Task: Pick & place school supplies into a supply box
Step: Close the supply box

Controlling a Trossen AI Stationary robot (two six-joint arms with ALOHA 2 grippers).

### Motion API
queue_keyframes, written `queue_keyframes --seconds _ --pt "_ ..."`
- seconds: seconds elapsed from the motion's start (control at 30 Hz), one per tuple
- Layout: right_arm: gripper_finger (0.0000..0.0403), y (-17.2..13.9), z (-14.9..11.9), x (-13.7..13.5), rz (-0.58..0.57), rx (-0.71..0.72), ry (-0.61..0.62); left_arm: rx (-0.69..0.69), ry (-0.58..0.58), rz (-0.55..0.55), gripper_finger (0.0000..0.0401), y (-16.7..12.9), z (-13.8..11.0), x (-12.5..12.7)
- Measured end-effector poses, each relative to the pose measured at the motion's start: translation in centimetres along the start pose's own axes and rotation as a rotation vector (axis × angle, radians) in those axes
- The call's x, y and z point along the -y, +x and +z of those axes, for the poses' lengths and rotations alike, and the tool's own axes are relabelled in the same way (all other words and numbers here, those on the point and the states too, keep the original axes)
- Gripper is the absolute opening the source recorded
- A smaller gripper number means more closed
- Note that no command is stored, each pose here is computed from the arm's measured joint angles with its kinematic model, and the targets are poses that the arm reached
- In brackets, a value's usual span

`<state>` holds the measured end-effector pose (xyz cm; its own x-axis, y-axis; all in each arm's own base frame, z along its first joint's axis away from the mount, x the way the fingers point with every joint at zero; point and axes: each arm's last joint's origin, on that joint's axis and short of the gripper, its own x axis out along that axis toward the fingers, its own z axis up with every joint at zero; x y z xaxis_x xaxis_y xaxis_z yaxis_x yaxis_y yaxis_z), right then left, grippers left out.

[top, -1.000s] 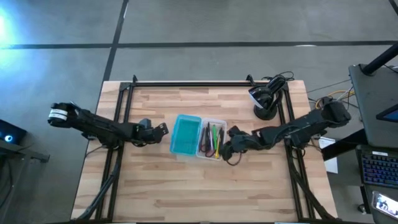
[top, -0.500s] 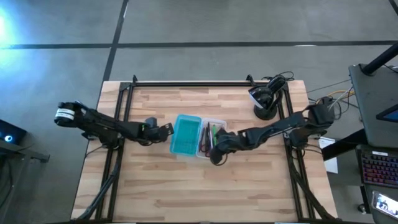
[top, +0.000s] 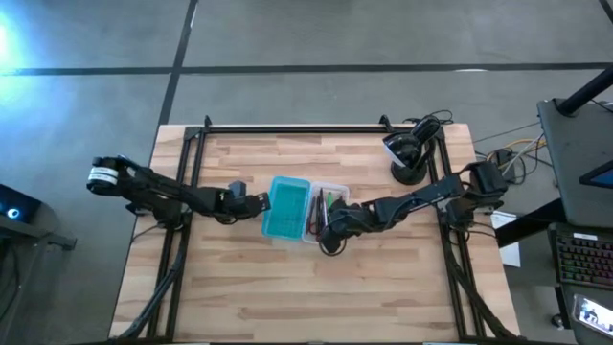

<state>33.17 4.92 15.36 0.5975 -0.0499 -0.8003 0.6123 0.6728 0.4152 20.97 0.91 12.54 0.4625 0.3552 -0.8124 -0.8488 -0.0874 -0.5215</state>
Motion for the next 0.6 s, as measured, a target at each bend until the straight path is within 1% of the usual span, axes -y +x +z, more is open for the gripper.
queue_keyframes --seconds 0.1,0.23,0.43,0.6 --pt "0.0013 0.0 0.0 0.0 0.001 0.001 0.000 -0.009 0.018 -0.029 0.0103 0.1 0.0 0.4" --pt "0.0013 0.0 0.1 0.1 -0.003 0.005 -0.004 -0.036 0.069 -0.049 0.0103 0.2 0.1 1.6" --pt "0.0013 0.0 0.4 0.4 -0.013 0.007 -0.011 -0.042 0.116 -0.054 0.0103 0.7 0.3 3.2" --pt "0.0013 0.0 0.1 0.9 -0.069 -0.027 -0.018 -0.027 0.151 -0.115 0.0103 0.0 0.6 5.1"
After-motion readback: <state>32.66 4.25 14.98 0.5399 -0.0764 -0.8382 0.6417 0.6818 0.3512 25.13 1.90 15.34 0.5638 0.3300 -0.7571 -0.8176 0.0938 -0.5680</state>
